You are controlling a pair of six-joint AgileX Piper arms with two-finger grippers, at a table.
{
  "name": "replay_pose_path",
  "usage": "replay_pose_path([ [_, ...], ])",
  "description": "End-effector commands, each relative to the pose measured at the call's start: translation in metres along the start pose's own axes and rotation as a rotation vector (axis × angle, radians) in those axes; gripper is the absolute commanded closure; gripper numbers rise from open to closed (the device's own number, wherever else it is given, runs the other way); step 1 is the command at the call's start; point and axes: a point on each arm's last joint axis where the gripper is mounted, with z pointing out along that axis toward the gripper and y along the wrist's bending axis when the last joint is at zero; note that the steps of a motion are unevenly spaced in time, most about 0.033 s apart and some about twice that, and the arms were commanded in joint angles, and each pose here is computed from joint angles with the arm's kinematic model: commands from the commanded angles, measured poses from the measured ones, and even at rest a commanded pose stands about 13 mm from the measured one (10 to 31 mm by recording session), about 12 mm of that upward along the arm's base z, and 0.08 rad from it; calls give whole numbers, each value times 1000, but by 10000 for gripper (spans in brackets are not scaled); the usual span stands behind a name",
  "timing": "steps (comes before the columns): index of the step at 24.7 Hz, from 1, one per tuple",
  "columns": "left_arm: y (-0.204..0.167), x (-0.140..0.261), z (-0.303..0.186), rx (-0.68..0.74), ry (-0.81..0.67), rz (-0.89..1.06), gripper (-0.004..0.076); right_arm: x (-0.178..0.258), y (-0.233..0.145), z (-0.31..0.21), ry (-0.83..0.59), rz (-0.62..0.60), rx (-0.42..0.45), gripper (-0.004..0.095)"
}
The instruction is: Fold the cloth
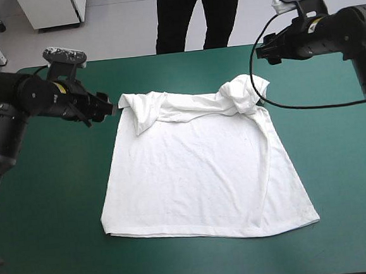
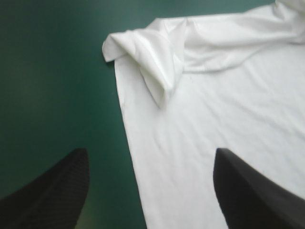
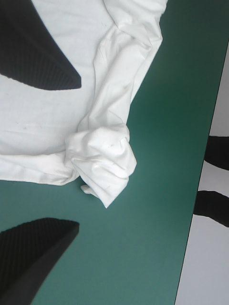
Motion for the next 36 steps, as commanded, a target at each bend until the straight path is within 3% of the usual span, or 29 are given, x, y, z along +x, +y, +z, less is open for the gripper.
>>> replay_pose_path([
  [1,-13,26,-35,-59,-1,4,193,3,16,-55,-110,-39,-15,210],
  [9,-19,82,-36,-42,82,-83,193,74,31,-74,95,-81,5,213],
  [17,-29,162,70,-20,450,-135,193,149,27,-81,225,-72,30,237],
  [29,-34,194,143,-17,592,-160,195,156,27,-87,219,-97,43,237],
  [32,-38,201,153,23,626,-168,249,157,27,-90,212,-102,47,237],
  [36,-45,209,161,89,671,-179,459,171,29,-85,247,-69,32,237],
])
